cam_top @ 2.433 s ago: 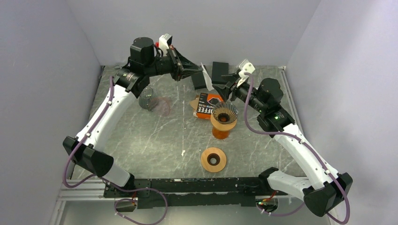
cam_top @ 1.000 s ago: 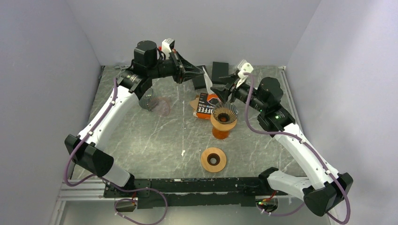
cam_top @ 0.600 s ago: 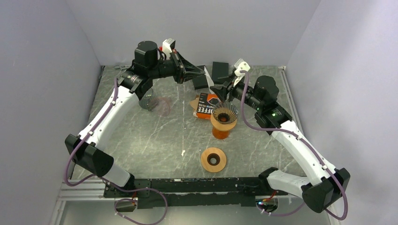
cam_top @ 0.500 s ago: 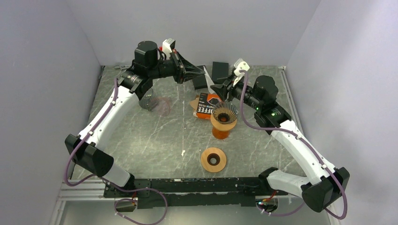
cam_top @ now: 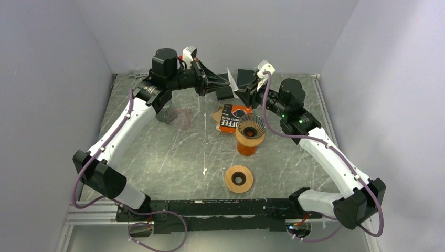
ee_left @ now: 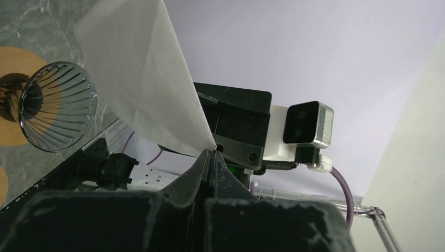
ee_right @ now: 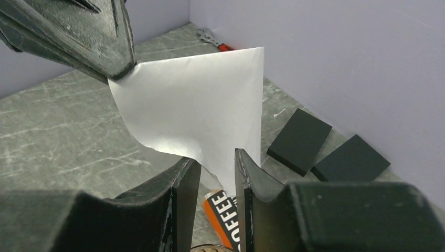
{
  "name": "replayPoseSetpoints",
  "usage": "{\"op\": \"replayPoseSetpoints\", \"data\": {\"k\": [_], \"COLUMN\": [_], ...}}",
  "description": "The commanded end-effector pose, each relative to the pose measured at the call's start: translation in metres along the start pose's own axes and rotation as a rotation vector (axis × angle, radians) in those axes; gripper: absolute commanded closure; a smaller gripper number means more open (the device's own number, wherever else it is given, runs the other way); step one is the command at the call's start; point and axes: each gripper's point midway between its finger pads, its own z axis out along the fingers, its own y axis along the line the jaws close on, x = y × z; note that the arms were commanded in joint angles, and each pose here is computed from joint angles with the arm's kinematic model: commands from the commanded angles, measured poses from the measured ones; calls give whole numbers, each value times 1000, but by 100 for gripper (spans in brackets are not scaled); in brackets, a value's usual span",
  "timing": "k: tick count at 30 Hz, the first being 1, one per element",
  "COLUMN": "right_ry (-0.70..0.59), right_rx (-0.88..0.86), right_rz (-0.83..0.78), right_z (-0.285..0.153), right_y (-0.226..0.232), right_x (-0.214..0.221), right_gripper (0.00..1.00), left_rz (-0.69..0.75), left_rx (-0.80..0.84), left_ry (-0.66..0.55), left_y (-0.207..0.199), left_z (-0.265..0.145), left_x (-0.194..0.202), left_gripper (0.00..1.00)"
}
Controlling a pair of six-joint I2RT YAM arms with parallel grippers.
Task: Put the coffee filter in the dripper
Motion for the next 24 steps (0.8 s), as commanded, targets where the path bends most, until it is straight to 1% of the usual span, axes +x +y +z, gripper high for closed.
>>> {"op": "replayPoseSetpoints", "data": {"k": [1,5,7,11,15,20,24], "right_ry": [-110,-126,-132,-113,-103,-88,-88], "right_rx": [-2,19,30,48,61,44,27], "right_rz": [-37,-57,-68,-89,-110,-113,-112], "right_z": [-5,-12,-15,-14,-12,-11,-13], "right_y": [2,1,0,-4,-6,-3,2], "right_x": [-40,-40,-38,-34,-30,-28,-29], "right_gripper": [65,52,47,48,61,86,100], "left_rz": [21,-11,-25,-43,-72,-85,-94], "left_rx": [50,46,46,57,72,61,57], "left_ry": [-24,-43,-35,-31,-30,-39,-50], "left_y": [-18,-13,-11,-12,-14,-10,-6], "left_z": [-13,-12,-11,-10,-8,-8,-8], "left_x": [8,6,6,5,4,4,2], "left_gripper": [100,100,100,100,100,100,100]}}
